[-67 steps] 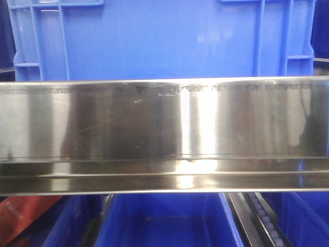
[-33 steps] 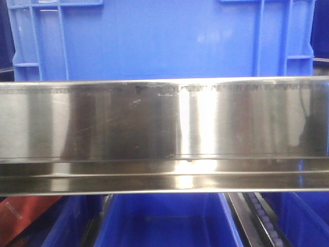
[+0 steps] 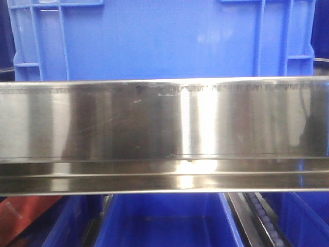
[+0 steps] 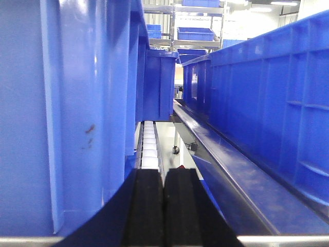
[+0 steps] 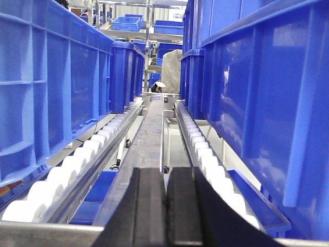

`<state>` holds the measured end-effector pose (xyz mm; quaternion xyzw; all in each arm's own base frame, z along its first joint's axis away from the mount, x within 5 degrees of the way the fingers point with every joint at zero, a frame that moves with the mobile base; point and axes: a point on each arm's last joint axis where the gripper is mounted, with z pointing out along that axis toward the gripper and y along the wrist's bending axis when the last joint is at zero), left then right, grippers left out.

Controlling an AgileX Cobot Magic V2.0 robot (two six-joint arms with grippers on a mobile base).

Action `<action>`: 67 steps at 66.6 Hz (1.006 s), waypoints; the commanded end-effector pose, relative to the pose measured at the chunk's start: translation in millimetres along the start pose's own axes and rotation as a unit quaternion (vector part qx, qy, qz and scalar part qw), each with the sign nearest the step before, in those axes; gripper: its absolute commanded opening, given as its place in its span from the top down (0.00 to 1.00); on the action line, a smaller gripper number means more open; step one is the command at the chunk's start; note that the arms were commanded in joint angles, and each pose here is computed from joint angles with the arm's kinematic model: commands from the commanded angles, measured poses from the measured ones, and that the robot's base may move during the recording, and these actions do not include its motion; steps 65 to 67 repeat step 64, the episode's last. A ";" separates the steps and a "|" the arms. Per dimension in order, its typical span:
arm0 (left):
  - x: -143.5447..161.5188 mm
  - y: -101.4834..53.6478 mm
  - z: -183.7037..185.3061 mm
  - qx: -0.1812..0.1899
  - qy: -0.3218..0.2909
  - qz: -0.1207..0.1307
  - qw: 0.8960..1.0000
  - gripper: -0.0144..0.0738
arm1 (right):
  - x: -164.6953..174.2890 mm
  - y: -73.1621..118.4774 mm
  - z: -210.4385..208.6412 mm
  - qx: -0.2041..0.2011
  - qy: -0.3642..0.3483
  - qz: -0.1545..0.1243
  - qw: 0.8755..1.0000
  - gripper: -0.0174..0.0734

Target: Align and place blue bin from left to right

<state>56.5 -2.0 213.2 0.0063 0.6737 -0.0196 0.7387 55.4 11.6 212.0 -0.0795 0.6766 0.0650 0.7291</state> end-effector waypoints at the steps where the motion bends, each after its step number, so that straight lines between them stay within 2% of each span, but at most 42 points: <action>1: -1.9 0.2 -0.4 -0.002 -0.008 -0.002 1.000 0.96 | -2.2 -0.6 -0.4 0.004 -0.013 0.001 1.000 0.90; 67: -1.9 0.2 -0.4 -0.002 -0.008 -0.002 1.000 0.96 | -2.2 -0.6 -0.4 0.004 -0.013 0.001 1.000 0.90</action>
